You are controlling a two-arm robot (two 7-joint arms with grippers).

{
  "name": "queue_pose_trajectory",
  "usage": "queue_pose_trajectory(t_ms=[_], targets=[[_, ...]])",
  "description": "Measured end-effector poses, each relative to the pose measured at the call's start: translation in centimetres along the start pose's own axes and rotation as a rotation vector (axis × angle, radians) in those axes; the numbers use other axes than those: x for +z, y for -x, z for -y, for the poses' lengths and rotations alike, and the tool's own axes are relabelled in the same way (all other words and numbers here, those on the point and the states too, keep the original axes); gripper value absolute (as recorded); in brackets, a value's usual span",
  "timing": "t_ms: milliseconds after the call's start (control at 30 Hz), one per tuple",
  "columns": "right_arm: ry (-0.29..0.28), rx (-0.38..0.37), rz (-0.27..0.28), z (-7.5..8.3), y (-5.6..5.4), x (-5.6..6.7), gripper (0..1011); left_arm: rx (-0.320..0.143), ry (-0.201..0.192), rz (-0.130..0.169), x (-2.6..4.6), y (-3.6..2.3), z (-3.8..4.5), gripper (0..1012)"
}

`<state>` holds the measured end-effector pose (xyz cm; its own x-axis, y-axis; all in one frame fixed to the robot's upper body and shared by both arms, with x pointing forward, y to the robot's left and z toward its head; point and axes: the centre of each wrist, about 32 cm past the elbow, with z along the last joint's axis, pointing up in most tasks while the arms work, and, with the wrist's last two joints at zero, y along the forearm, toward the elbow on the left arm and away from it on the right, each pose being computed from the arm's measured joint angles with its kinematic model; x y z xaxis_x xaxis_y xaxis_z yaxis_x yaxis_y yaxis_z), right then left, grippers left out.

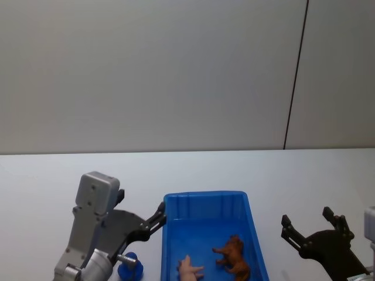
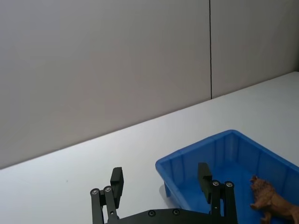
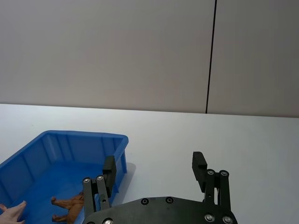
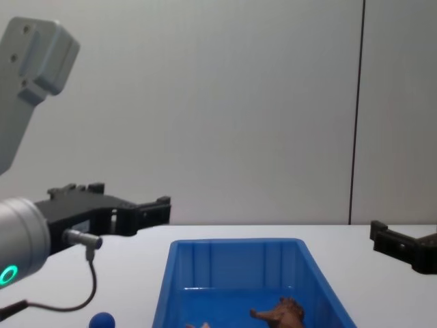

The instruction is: Pick up the two dolls from the table and place them into the box.

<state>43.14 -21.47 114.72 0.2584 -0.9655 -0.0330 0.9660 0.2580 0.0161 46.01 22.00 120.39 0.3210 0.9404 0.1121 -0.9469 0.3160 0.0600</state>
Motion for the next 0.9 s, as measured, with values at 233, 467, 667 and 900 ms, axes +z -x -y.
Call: queue_pose_trajectory(t_ms=[233,467,667,900], targets=[[-0.001,-0.002,0.000,0.0,0.0,0.0,1001,0.012,-0.052,-0.018,-0.33,-0.39,-0.55,1001],[-0.001,-0.002,0.000,0.1,0.0,0.0,1001,0.011,-0.105,-0.020,-0.96,-0.92,-0.70,1001],[-0.001,-0.003,0.000,0.1,0.0,0.0,1001,0.003,-0.148,-0.016,-1.71,-1.44,-0.62,1001],[0.000,-0.003,0.000,0.1,0.0,0.0,1001,-0.008,-0.190,-0.013,-2.46,-1.96,-0.49,1001]])
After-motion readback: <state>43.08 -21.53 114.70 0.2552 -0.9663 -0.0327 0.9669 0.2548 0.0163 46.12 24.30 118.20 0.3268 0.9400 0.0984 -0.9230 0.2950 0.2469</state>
